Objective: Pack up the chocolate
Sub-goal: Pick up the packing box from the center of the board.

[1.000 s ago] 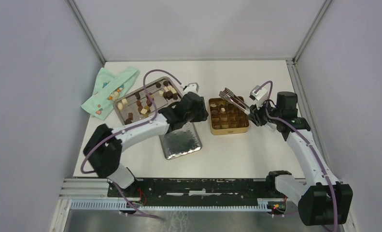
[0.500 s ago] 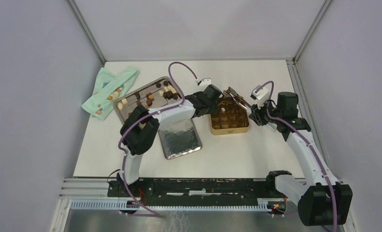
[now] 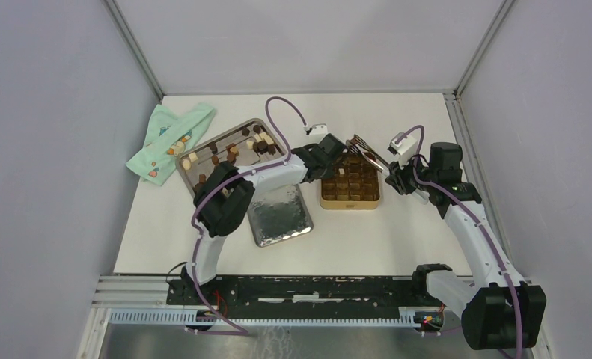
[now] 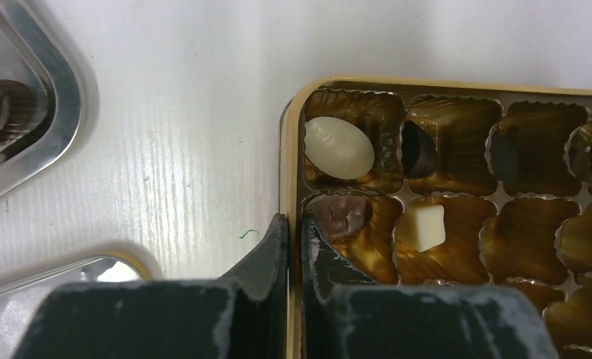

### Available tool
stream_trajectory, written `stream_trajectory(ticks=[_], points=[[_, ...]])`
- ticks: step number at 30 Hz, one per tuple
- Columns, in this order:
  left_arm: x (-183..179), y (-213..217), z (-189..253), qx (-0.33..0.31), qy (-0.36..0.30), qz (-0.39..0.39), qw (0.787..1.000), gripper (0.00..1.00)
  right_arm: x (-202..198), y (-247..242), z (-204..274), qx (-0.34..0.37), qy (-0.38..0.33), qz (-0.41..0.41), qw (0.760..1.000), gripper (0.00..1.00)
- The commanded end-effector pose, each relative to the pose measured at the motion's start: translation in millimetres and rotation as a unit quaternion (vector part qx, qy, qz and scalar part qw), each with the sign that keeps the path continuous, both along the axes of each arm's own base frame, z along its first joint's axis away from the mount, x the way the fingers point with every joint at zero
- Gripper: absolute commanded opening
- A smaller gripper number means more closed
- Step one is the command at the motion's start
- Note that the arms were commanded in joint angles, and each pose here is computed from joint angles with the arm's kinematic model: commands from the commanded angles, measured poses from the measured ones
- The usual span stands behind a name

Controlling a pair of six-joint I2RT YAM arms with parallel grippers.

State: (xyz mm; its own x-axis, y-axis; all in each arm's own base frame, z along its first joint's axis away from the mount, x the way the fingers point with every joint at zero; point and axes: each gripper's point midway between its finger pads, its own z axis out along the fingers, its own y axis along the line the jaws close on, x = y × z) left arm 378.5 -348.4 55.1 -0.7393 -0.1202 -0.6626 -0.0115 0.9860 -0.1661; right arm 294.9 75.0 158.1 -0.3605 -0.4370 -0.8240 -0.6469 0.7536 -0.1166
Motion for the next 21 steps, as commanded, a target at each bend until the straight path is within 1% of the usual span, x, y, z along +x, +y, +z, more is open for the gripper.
stream_trajectory(ticks=[1,5,9,15,21], points=[[14,0,27,-0.010,-0.044,0.031,0.998,0.02,9,-1,16,0.002,-0.036,-0.004,0.999,0.17],[11,-1,57,-0.012,-0.099,0.030,0.995,0.02,14,-12,20,-0.014,-0.048,-0.032,0.998,0.16],[2,8,89,-0.004,-0.158,0.034,0.987,0.02,20,-25,28,-0.034,-0.067,-0.068,0.995,0.15],[-24,27,119,-0.004,-0.229,0.040,0.973,0.02,21,-31,38,-0.038,-0.087,-0.085,0.992,0.15],[-56,38,137,-0.002,-0.295,0.039,0.955,0.02,21,-32,40,-0.039,-0.092,-0.090,0.991,0.15]])
